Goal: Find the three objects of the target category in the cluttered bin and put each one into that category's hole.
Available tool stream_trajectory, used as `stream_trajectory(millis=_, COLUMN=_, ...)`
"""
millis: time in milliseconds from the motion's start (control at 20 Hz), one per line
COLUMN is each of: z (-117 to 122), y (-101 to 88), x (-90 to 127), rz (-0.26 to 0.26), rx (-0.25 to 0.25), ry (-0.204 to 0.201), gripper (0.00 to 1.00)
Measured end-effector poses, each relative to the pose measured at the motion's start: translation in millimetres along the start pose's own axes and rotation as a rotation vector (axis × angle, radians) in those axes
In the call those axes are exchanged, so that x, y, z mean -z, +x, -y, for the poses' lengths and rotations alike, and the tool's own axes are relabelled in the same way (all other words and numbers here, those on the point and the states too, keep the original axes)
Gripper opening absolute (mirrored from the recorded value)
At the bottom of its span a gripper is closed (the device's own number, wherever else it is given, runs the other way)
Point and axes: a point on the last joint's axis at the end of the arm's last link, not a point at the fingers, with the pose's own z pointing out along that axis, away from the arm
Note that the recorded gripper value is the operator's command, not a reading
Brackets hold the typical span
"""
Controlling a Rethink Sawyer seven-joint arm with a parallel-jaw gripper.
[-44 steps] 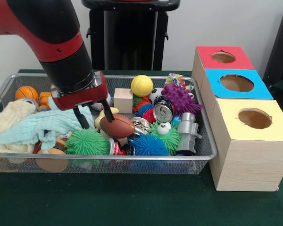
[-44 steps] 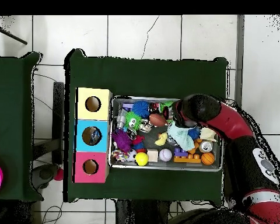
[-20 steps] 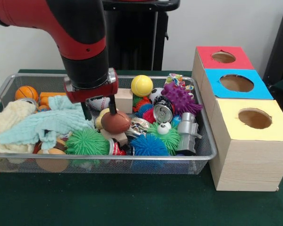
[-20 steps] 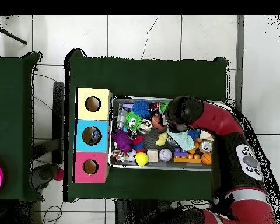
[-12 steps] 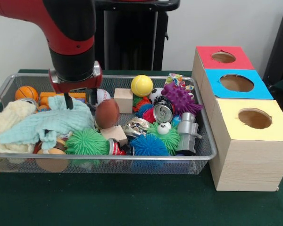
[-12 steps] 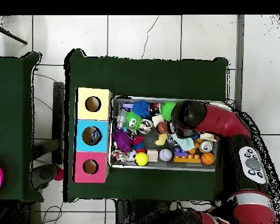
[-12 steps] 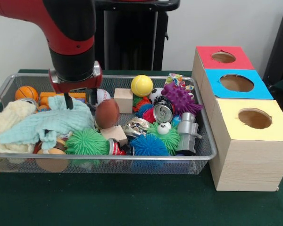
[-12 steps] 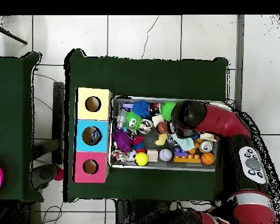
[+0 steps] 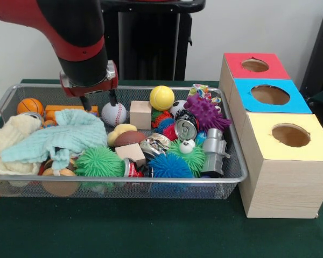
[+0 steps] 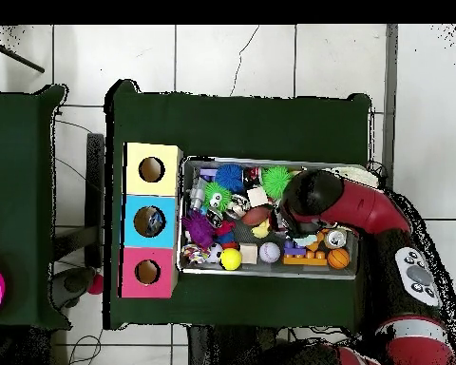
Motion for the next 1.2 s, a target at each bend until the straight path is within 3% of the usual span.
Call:
stream_trajectory(millis=300, z=-14, y=7.3, x=-4, rz=-0.022, rx=-0.045, ry=-0.108, gripper=1.00)
stream_trajectory(millis=500, z=-23, y=8.4, x=-7, rz=-0.024, rx=-0.065, ry=-0.158, gripper=1.00)
stream_trajectory(millis=600, z=-25, y=8.5, x=-8, rz=-0.024, rx=-0.066, ry=-0.165, gripper=1.00)
stream_trajectory(millis=800, z=-21, y=-0.7, x=-14, rz=0.030, rx=-0.063, ry=-0.144, gripper=1.00)
stream_trajectory(millis=1150, z=-4, y=-24.8, x=-26, rz=0.197, rx=-0.063, ry=-0.058, gripper=1.00)
stream_trajectory(millis=1200, z=0, y=-30.0, x=-29, rz=0.236, rx=-0.054, ry=-0.028, gripper=1.00)
